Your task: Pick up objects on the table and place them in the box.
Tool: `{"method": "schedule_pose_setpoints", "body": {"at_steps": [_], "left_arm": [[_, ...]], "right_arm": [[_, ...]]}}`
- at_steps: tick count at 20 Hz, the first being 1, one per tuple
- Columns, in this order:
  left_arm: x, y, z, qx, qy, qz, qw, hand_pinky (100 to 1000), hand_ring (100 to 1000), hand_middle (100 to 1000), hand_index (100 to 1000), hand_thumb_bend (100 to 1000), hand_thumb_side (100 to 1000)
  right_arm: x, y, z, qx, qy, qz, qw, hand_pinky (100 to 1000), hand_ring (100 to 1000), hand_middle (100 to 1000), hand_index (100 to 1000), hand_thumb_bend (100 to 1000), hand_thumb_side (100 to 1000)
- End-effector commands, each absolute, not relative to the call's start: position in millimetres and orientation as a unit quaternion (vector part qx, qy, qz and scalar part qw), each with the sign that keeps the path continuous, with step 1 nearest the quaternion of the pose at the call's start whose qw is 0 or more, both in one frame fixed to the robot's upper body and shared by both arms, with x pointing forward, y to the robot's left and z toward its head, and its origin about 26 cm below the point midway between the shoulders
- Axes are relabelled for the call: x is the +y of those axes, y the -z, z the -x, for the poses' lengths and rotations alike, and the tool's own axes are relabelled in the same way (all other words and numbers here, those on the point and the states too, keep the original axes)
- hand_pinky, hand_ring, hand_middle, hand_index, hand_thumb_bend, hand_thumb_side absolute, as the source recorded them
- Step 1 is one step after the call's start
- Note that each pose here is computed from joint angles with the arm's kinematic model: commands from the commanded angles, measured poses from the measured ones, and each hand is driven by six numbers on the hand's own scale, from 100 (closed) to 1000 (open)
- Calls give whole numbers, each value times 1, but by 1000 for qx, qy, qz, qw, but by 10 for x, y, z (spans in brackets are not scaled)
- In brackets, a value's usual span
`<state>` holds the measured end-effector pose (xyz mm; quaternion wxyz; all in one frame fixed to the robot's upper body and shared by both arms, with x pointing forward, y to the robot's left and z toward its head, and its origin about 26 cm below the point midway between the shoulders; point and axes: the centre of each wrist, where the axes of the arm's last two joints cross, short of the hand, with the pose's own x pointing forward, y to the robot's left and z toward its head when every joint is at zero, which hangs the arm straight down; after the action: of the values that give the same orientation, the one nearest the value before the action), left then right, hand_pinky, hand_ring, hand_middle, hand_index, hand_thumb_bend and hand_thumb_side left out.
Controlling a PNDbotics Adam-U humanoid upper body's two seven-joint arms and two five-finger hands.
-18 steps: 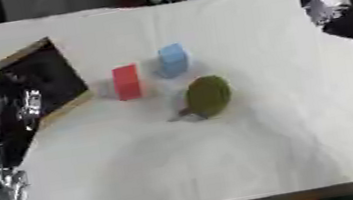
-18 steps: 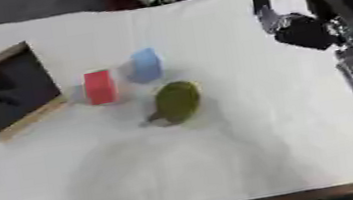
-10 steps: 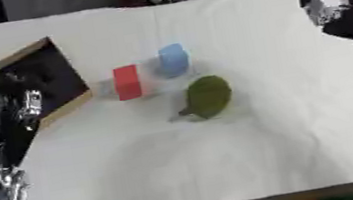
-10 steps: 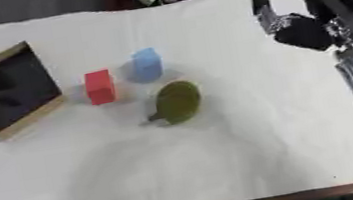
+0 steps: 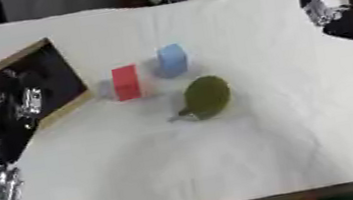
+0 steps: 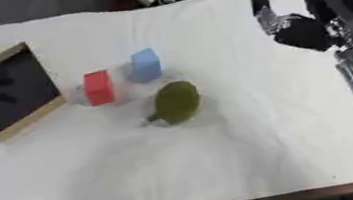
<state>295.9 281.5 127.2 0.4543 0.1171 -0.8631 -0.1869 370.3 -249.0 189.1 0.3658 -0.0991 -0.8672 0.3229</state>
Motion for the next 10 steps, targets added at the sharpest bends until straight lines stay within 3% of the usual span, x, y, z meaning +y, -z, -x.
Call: {"method": "schedule_pose_setpoints", "body": {"at_steps": [1,5,10], "left_arm": [[2892,-1453,-2988,-860,236,-140,431,566,714,658,772,100,637],[2940,-1608,-3081,-838,307,-170,417,592,739,685,790,100,591],[2973,-1853,-3223,-798,416,-202,386,665,774,739,830,100,449]], "right_arm": [[-2497,-2005,-3672,-875,-322,101,347,732,746,622,855,100,417],[-2499,-2014,-3652,-878,-318,100,344,731,745,621,855,100,420],[-2494,-2028,-3633,-881,-314,97,341,731,744,620,855,100,423]]}}
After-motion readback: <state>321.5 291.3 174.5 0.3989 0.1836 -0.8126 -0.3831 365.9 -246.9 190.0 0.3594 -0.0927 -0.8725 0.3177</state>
